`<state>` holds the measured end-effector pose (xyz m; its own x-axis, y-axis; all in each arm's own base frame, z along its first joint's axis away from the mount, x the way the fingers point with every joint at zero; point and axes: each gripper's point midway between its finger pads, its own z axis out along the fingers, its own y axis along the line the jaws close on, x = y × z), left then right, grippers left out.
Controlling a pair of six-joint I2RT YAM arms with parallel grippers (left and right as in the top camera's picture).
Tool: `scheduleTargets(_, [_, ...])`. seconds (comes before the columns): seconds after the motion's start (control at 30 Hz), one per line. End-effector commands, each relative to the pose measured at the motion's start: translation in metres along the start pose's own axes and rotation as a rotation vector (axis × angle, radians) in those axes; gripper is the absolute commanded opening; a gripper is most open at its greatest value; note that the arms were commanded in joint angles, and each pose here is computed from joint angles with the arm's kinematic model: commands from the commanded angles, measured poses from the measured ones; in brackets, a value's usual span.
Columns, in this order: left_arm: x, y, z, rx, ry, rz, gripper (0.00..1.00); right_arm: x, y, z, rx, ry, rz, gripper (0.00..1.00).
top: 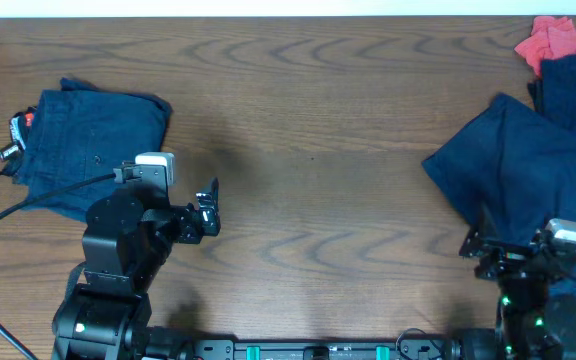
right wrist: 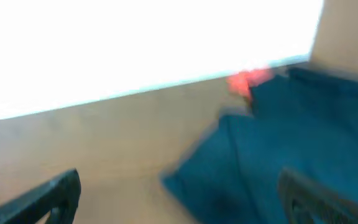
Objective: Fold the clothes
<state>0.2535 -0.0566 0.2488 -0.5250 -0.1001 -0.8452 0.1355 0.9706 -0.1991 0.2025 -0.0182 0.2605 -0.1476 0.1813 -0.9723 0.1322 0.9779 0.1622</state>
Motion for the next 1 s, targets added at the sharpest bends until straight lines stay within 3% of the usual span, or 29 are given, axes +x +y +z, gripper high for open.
scheduleTargets(0.0, [0.001,0.002,0.001,-0.008,0.001,0.005,0.98,0.012,0.013,0.016,-0.085,-0.091,-0.057,0.99])
scheduleTargets(0.23, [0.001,0.002,0.001,-0.008,0.001,0.005,0.98,0.039,0.022,0.041,-0.159,-0.256,-0.043,0.99])
scheduleTargets(0.3, [0.001,0.002,0.001,-0.008,0.001,0.005,0.98,0.057,0.024,0.049,-0.180,-0.243,-0.047,0.99])
scheduleTargets(0.43, [0.001,0.002,0.001,-0.008,0.002,0.005,0.98,0.104,0.021,0.057,-0.179,-0.054,-0.059,0.99])
scheduleTargets(0.97, [0.001,0.002,0.001,-0.008,0.003,0.005,0.98,0.105,0.024,0.057,-0.196,-0.049,-0.062,0.99])
